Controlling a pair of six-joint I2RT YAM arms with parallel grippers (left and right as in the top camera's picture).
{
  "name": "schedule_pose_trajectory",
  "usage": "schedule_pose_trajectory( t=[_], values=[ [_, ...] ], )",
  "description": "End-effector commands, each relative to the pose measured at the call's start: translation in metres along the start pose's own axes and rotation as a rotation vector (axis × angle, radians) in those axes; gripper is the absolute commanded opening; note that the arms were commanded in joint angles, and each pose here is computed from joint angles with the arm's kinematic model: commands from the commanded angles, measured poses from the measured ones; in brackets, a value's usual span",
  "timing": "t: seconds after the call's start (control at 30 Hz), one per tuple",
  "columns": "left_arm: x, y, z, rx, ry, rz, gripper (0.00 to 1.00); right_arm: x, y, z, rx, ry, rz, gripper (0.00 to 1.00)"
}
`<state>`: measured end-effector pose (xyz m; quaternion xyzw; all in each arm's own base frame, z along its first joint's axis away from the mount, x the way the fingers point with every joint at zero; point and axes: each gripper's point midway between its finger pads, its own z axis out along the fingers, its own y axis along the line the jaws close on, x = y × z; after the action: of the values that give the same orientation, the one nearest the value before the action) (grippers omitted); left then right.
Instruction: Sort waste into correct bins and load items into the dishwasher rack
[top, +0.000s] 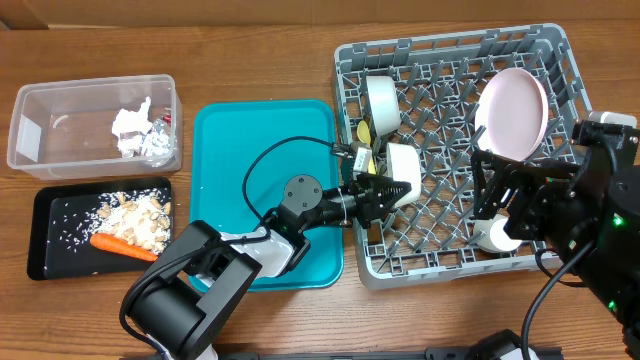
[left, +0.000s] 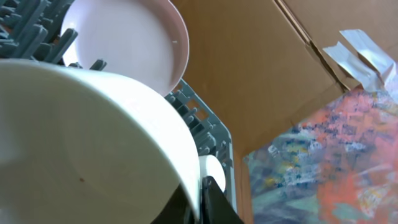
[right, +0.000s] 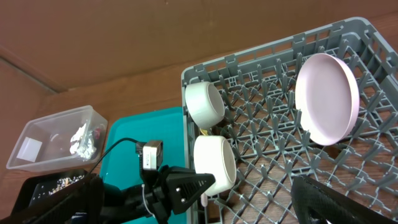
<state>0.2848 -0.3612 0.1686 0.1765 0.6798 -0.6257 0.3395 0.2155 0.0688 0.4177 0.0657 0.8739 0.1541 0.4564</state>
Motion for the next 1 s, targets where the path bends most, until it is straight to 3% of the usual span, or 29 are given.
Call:
schedule_pose_trajectory(
  t=[0.0, 0.13, 0.2, 0.27, 0.6, 0.77, 0.97],
  values=[
    [0.000, -0.003, 0.003, 0.023, 0.011, 0.049, 0.30, -0.003, 0.000, -0.002, 0.001, -0.016, 0.004, 1.00],
    [-0.002, -0.011, 0.001, 0.064, 0.016, 0.058, 0.69, -0.003, 0.000, -0.002, 0.001, -0.016, 0.004, 1.00],
    [-0.002, -0.011, -0.002, 0.082, 0.035, 0.037, 0.72, -0.003, 0.000, -0.002, 0.001, -0.016, 0.004, 1.00],
    [-0.002, -0.011, -0.007, 0.101, 0.060, 0.027, 1.00, -0.003, 0.000, -0.002, 0.001, -0.016, 0.004, 1.00],
    [-0.014, 0.005, -0.034, 0.098, 0.117, -0.153, 1.00, -0.003, 0.000, -0.002, 0.001, -0.016, 0.004, 1.00],
    [-0.010, 0.022, -0.045, -0.003, 0.154, -0.239, 1.00, -0.003, 0.000, -0.002, 0.001, -0.016, 0.004, 1.00],
    [-0.021, 0.028, -0.068, -0.112, 0.152, -0.233, 1.00, -0.003, 0.000, -0.002, 0.001, -0.016, 0.004, 1.00]
  ],
)
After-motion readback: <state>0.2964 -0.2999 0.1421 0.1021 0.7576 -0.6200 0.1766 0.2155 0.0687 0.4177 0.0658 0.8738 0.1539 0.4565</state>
